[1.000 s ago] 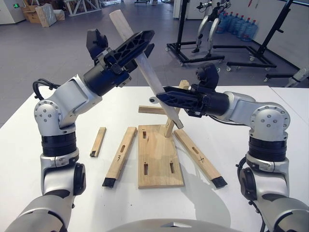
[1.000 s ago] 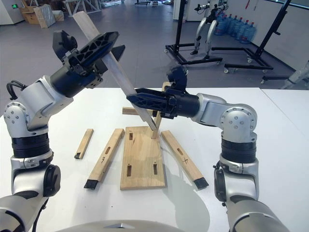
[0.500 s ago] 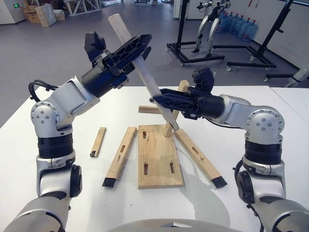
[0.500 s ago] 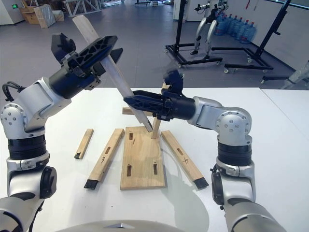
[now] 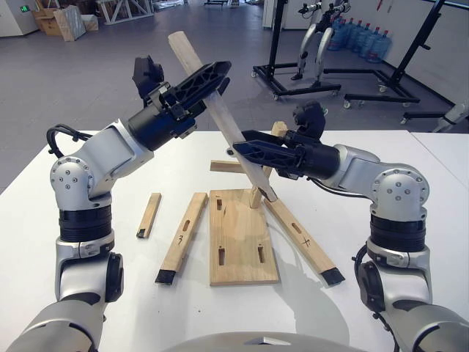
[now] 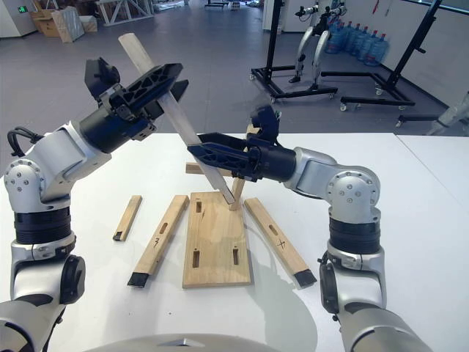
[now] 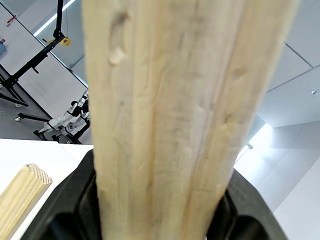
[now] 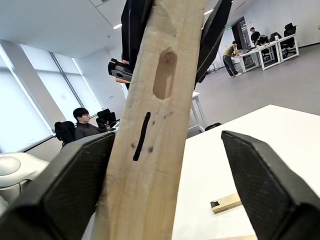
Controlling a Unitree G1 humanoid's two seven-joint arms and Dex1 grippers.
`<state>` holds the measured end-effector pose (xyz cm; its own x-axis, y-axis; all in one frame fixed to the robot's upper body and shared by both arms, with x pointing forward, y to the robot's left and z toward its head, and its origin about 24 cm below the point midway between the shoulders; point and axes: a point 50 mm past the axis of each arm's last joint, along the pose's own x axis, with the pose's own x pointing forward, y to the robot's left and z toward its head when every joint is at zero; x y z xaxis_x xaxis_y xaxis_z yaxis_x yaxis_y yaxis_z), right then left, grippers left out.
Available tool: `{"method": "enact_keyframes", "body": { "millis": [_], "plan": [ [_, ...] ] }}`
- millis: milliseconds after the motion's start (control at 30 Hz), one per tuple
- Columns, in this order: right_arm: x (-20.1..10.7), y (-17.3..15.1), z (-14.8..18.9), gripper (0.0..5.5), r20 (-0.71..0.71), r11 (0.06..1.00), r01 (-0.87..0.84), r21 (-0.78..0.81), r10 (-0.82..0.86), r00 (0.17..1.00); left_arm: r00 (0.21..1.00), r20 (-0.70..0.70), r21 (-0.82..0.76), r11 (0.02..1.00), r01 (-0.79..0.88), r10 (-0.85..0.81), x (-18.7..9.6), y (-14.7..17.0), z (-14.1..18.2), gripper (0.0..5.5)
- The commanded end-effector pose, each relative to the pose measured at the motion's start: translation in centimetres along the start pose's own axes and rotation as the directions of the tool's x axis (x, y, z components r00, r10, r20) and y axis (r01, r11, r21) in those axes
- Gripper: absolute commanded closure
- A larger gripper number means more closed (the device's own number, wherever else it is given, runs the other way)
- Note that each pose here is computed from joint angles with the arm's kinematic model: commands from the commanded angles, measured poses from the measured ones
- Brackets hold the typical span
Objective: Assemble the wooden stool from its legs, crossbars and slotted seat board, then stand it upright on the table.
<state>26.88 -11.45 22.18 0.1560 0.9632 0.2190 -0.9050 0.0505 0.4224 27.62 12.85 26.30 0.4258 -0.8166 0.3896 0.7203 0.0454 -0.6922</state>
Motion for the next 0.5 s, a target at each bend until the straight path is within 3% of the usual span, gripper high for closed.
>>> {"method": "enact_keyframes", "body": {
  "millis": [33,133,300,400,500],
  "plan": [
    [-0.6,0.1,1.1,0.75,0.019,1.0,0.017,-0.002,-0.017,1.0,1.0,-0.005,0.042,0.999,-0.026,0.027,-0.4,-0.1,-0.2,3.43],
    [-1.3,0.6,2.4,0.11,0.062,1.0,0.001,-0.013,0.0,0.998,0.998,-0.006,0.067,0.996,-0.063,0.063,-1.1,0.5,-0.4,3.47],
    [-2.4,1.8,5.2,0.1,0.147,0.996,-0.004,-0.095,0.018,0.989,0.993,0.001,0.133,0.984,-0.117,0.118,-2.1,1.3,-0.7,3.48],
    [-4.7,3.9,8.2,0.1,0.225,0.978,0.007,-0.209,0.041,0.973,0.989,0.03,0.232,0.961,-0.149,0.146,-3.2,1.4,-0.5,3.48],
    [-6.6,5.7,8.9,0.1,0.182,0.947,0.097,-0.305,-0.042,0.982,0.98,0.1,0.371,0.908,-0.195,0.17,-4.3,1.1,-0.1,3.48]
  ]
}}
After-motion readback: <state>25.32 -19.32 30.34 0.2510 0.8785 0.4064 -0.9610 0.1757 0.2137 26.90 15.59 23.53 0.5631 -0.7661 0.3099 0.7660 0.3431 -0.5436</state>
